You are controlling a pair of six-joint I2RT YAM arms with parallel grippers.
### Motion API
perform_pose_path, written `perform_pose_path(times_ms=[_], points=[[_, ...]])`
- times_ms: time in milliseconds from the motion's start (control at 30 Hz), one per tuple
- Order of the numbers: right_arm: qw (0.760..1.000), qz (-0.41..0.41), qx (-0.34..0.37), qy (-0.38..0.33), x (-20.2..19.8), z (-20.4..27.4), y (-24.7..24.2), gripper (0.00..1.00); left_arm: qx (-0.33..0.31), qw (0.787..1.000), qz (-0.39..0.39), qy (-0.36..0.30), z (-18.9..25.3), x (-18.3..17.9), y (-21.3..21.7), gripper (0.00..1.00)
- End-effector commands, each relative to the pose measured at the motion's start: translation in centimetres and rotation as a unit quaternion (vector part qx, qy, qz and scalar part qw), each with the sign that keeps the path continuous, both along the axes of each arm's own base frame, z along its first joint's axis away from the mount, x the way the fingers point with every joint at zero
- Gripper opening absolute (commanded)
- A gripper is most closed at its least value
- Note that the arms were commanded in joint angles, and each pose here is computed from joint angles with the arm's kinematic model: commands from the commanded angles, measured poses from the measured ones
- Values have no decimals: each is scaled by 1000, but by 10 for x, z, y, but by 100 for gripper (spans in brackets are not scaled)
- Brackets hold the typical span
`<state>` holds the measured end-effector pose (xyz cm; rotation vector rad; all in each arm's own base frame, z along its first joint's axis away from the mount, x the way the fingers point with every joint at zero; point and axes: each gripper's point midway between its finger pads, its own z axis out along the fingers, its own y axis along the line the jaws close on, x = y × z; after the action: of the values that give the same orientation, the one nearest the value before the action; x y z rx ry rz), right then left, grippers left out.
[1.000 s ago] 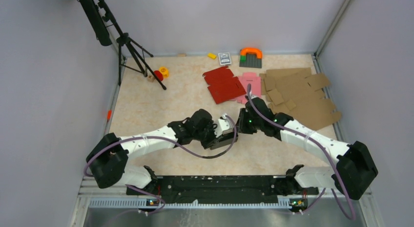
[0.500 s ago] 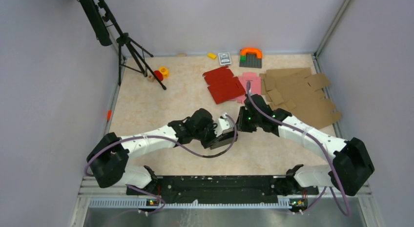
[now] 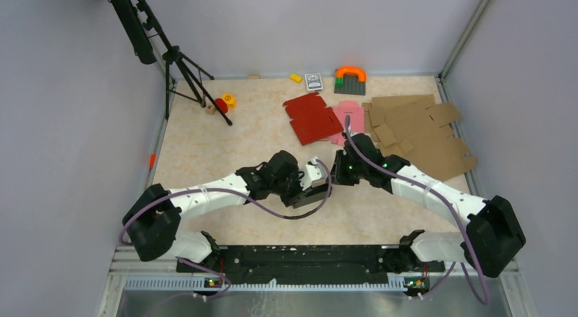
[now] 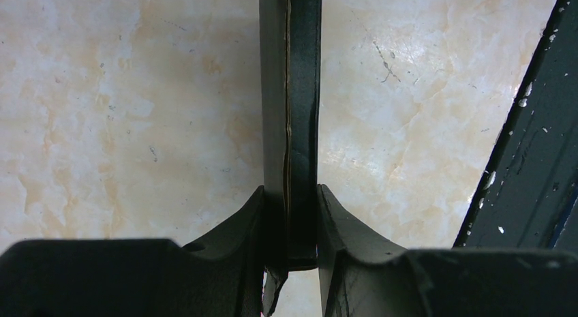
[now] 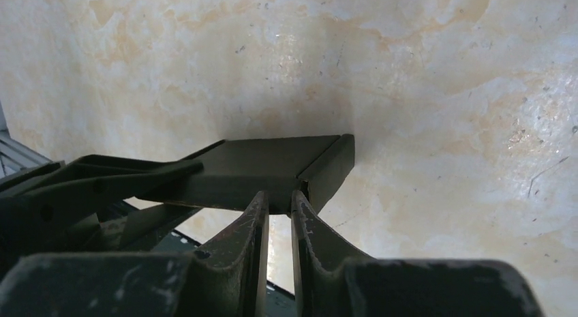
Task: Fold the paper box
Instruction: Close the paper box at the center of the board.
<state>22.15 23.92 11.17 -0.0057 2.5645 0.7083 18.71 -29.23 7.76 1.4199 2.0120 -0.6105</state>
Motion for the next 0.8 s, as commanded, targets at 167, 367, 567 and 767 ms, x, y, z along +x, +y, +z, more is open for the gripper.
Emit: perform_pose_path(times_ms=[167, 367, 567, 767], points=[[995, 83, -4, -45, -13, -9, -2, 10, -12, 1000, 9, -21, 9, 16, -12, 18], [989, 119, -29, -79, -6, -5, -3, 13, -4, 1000, -2, -19, 6, 15, -13, 18], [983, 146, -46, -99, 0, 0, -2, 18, -7, 1000, -15, -16, 7, 14, -18, 18], [982, 159, -46, -90, -7, -12, -4, 14, 1, 1000, -14, -10, 4, 14, -17, 18]])
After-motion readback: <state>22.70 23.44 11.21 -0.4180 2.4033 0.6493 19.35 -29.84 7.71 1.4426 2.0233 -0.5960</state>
